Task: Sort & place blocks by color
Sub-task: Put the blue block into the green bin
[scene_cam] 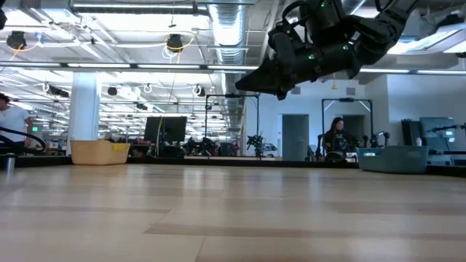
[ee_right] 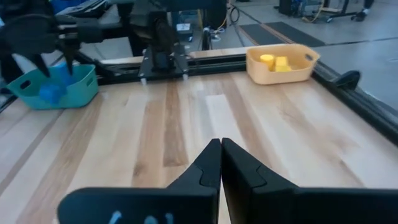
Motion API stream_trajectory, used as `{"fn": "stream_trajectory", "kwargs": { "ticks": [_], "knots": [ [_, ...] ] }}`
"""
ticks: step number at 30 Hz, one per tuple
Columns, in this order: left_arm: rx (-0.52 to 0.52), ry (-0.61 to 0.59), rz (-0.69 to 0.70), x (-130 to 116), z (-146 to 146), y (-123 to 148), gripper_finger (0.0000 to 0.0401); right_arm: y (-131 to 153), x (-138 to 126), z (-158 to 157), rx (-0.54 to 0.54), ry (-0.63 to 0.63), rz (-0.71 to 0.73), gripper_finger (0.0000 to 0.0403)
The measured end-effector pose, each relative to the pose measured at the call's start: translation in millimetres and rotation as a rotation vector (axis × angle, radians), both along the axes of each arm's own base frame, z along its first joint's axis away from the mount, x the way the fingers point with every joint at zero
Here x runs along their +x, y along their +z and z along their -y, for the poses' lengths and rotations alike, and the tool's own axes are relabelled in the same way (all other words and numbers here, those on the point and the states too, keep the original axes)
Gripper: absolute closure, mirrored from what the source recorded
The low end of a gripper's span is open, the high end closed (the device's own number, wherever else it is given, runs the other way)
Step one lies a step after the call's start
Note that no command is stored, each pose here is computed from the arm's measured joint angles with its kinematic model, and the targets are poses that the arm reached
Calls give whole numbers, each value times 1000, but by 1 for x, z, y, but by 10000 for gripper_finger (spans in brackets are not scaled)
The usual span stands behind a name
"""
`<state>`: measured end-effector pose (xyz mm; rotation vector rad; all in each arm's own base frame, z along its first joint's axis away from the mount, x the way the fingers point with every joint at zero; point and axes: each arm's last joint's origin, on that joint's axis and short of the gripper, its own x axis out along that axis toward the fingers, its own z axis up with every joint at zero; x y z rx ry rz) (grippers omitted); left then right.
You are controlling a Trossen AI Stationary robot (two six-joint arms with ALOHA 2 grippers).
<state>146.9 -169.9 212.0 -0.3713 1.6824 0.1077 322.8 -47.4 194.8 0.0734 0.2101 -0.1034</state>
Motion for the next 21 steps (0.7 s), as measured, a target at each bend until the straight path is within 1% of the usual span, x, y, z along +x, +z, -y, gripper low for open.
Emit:
{"fn": "stream_trajectory", "kwargs": {
  "ticks": [6,9,12,17,19,21],
  "knots": [
    [-22,23,-63,-8,3,-7,232,-3,1,-15,11,43,-31,368],
    [-3,14,-87,-12,2,-9,232,-4,1,-21,36,56,-44,368],
    [20,-41,-10,-9,2,-9,232,-5,2,-26,40,65,-52,368],
    [42,-102,136,3,0,-9,232,-9,0,-30,16,-3,-101,368],
    [56,-117,180,8,-2,-8,231,-11,0,-31,31,-29,-116,368],
    [78,-142,257,14,-2,-6,230,-12,0,-30,53,-47,-121,368]
  ]
}}
